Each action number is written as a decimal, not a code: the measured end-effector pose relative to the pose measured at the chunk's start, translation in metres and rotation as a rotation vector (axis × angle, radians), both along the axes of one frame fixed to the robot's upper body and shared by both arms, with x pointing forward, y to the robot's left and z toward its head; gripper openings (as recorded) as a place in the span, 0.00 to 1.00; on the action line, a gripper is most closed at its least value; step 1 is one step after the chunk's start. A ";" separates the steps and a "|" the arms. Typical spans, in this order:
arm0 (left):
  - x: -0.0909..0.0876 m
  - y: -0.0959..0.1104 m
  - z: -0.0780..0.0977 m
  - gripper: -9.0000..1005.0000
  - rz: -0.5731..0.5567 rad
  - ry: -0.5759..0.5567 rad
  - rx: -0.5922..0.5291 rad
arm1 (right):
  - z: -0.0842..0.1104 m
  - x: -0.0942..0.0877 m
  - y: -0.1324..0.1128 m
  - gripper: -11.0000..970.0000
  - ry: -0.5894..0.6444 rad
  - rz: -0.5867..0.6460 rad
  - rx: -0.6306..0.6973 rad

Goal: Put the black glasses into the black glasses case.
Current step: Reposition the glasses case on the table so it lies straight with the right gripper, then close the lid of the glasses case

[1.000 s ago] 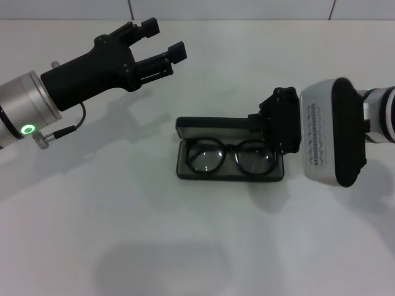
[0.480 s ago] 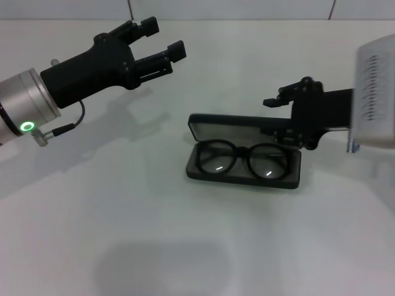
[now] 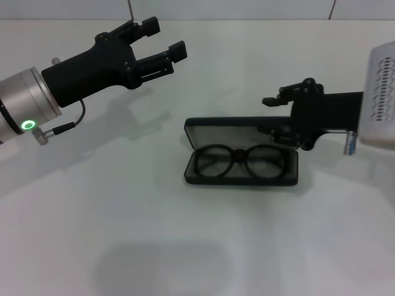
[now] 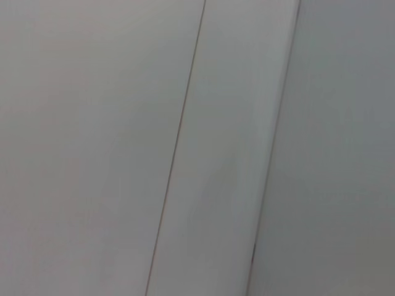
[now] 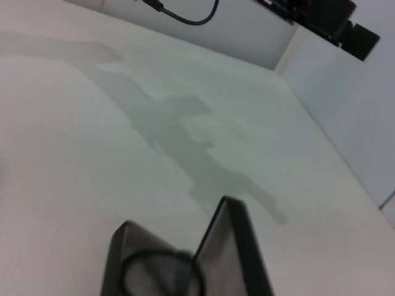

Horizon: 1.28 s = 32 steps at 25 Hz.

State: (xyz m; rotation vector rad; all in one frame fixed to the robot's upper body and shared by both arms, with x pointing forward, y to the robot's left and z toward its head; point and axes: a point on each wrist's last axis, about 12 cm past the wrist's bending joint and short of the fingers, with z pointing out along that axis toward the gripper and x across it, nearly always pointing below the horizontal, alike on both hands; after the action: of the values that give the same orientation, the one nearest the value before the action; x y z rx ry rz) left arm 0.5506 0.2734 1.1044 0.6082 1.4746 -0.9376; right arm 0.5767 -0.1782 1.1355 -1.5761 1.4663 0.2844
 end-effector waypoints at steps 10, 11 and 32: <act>0.001 0.001 -0.001 0.88 0.008 -0.005 0.010 | -0.005 0.015 0.033 0.45 -0.037 0.040 -0.032; 0.000 0.001 -0.001 0.88 0.009 -0.005 0.011 | -0.004 0.015 0.032 0.45 -0.020 0.042 -0.028; 0.018 -0.008 -0.010 0.88 0.010 0.113 0.110 | 0.042 -0.006 -0.054 0.48 0.191 -0.016 0.409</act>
State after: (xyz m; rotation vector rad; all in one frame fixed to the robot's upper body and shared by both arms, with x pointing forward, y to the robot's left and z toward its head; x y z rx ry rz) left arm 0.5682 0.2651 1.0947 0.6357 1.6374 -0.8993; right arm 0.5709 -0.2321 1.1773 -1.2313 1.4520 0.6955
